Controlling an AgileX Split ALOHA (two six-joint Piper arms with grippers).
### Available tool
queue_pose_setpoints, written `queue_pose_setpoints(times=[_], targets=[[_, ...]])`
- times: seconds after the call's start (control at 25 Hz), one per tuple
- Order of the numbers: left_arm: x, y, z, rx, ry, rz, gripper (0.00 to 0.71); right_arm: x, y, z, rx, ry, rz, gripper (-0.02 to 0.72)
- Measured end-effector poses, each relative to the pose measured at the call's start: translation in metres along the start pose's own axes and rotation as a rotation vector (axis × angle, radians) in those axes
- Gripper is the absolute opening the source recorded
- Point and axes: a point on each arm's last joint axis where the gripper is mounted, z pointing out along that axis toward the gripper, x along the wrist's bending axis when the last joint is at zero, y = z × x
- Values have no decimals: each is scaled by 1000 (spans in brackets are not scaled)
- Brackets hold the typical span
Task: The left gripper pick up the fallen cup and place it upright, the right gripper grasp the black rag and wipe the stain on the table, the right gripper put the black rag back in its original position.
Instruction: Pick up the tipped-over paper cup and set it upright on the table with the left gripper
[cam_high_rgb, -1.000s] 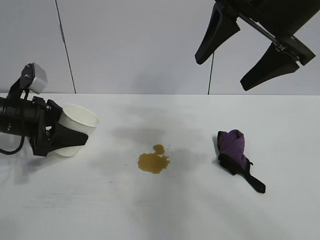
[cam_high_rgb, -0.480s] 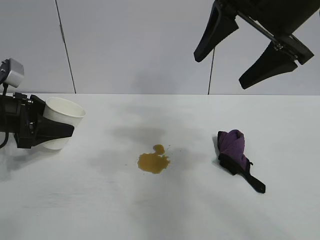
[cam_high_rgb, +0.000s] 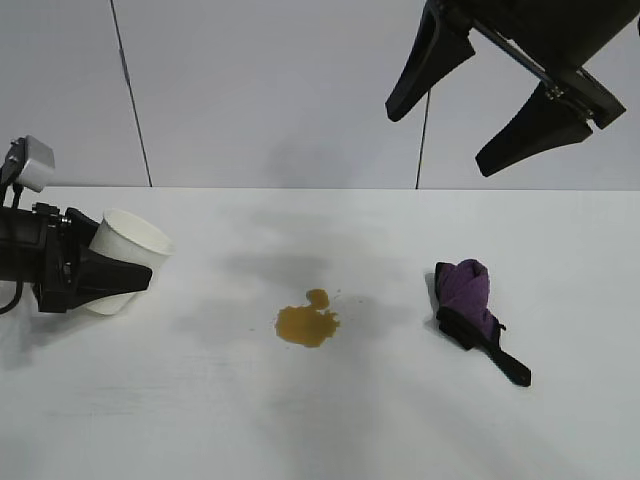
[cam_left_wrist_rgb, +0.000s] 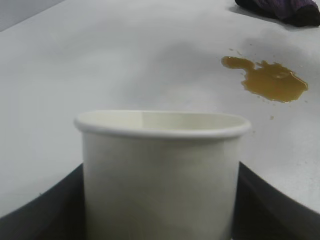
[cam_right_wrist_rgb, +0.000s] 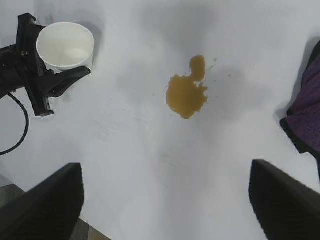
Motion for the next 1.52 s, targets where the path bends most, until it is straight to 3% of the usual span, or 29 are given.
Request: queue_pose_setpoints(times=[0.52,0.8,0.96,1.52], targets=[[-1,2,0,-22,-11,-1,475,0,0,0,0,2,1,622],[3,3,-10,-93,-12,-21,475,0,0,0,-1,2,2,622],[8,-1,-18,-91,14,-54,475,0,0,0,-1,2,2,622],[2,-24,-9,-77,-13,-122,475,0,0,0,0,3,2,622]])
